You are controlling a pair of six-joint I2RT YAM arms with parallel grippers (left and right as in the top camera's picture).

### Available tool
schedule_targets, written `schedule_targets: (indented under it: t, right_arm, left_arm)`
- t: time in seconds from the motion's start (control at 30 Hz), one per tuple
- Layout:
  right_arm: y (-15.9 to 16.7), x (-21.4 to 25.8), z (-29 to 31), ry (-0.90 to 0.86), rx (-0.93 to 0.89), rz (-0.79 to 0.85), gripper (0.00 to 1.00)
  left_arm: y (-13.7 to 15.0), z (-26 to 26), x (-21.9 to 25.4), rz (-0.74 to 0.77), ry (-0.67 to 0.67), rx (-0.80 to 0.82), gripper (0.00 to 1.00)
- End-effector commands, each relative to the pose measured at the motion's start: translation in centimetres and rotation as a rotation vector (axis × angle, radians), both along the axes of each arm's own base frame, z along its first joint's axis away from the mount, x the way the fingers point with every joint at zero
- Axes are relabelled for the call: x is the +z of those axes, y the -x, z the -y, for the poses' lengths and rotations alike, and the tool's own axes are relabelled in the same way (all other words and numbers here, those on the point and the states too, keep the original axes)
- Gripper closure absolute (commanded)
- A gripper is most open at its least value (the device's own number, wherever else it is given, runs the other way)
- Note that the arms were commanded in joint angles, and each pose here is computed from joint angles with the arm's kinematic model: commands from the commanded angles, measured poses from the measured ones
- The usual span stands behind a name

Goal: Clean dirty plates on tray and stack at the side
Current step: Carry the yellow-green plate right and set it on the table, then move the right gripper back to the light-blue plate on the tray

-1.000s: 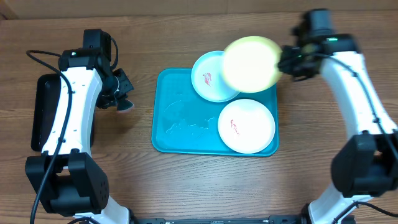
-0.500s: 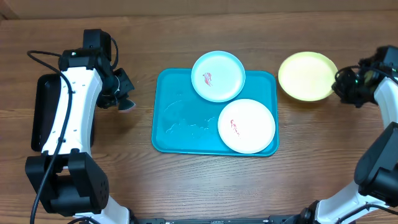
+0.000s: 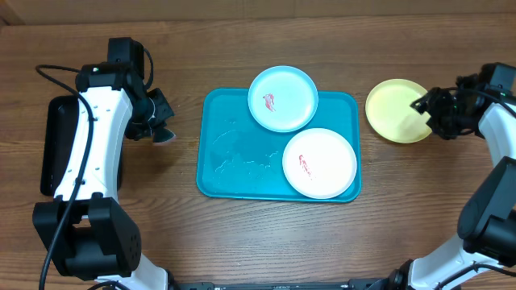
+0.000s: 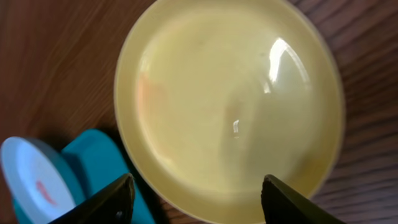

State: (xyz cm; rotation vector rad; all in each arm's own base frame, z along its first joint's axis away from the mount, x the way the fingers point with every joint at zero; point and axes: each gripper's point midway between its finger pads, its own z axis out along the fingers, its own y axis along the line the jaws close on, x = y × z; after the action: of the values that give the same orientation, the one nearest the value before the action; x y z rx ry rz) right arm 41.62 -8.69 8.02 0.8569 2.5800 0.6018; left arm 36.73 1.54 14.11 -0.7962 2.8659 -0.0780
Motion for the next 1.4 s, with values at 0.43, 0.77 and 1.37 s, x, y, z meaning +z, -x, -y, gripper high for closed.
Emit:
schedule_targets:
  t: [0.43,0.77,1.37]
  right_arm:
    - [-6.2,4.9,-16.7,0.187,0.375,0.271,0.0]
    - [-7.7,2.1,-20.8,0.311,0.421,0.297,0.0]
    - [-8.5,-4.7,-25.3,0.302,0.506,0.275,0.58]
  left_arm:
    - [-0.6,1.2,0.7,0.04,0.053,-0.078,0.96]
    - [-0.9,2.8,0.8,0.053,0.045,-0.144,0.96]
    - [-1.4,3.7,0.9,0.077,0.043,-0.173,0.96]
